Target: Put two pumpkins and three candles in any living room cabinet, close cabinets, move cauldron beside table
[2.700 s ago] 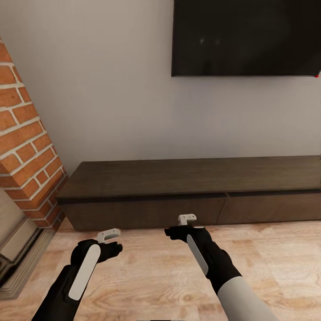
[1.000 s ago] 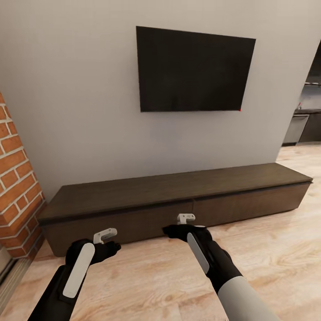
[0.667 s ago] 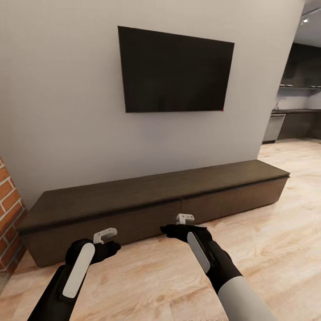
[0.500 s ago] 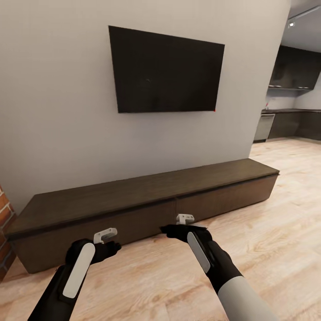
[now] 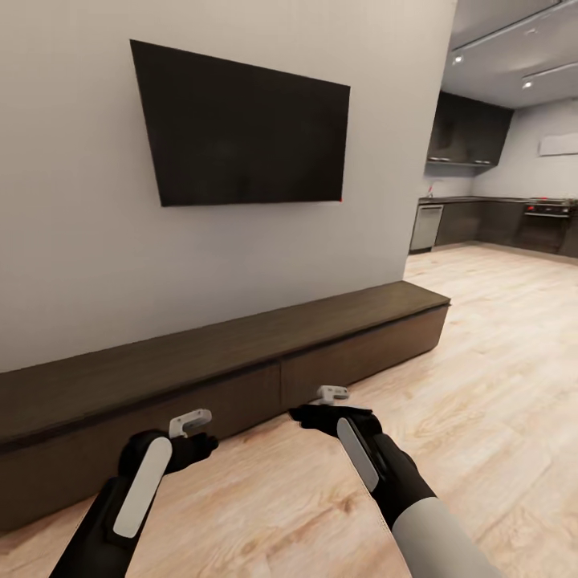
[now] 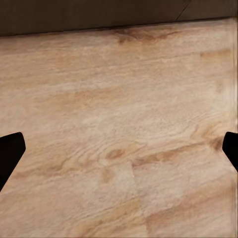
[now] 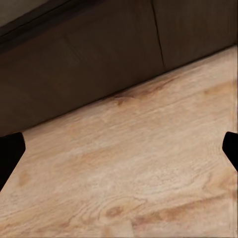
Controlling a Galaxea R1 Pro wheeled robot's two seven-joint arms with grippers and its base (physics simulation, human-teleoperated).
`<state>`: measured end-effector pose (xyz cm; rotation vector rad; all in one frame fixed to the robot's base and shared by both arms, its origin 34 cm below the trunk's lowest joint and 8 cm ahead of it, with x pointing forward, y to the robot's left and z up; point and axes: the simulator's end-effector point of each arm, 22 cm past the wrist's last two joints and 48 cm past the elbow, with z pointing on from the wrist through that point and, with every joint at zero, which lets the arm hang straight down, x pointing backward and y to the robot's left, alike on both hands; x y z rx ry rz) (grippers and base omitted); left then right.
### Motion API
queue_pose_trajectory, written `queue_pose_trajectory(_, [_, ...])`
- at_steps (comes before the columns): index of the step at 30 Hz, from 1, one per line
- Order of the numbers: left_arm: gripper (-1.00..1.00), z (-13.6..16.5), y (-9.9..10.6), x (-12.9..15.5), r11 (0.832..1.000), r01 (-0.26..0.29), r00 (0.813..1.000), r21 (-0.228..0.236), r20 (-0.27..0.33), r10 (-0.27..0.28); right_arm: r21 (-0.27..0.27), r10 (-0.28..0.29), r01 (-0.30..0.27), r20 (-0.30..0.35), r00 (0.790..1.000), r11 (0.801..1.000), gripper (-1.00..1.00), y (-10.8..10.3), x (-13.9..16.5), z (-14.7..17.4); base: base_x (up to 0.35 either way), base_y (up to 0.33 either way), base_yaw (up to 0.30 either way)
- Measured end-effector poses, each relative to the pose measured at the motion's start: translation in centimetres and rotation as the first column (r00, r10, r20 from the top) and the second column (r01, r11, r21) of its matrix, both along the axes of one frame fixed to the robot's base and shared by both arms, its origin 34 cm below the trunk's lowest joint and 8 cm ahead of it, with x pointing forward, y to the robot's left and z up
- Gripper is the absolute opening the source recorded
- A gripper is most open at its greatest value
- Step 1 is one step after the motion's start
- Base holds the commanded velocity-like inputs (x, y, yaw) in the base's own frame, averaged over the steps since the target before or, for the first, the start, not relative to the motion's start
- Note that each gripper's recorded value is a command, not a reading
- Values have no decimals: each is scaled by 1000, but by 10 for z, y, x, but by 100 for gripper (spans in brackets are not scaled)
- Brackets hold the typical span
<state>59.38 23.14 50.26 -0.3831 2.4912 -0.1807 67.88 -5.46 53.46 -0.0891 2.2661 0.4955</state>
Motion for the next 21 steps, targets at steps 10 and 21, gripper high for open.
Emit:
queue_pose_trajectory(10, [100, 10, 0, 1, 1000, 1, 1000, 0, 27, -1, -1, 0, 0, 2, 1000, 1000, 100, 0, 0, 2, 228, -199, -280])
queue_pose_trajectory(21, [100, 12, 1, 1, 1000, 0, 1000, 1, 31, -1, 0, -1, 1, 3, 1000, 1000, 100, 0, -1, 2, 240, -214, -280])
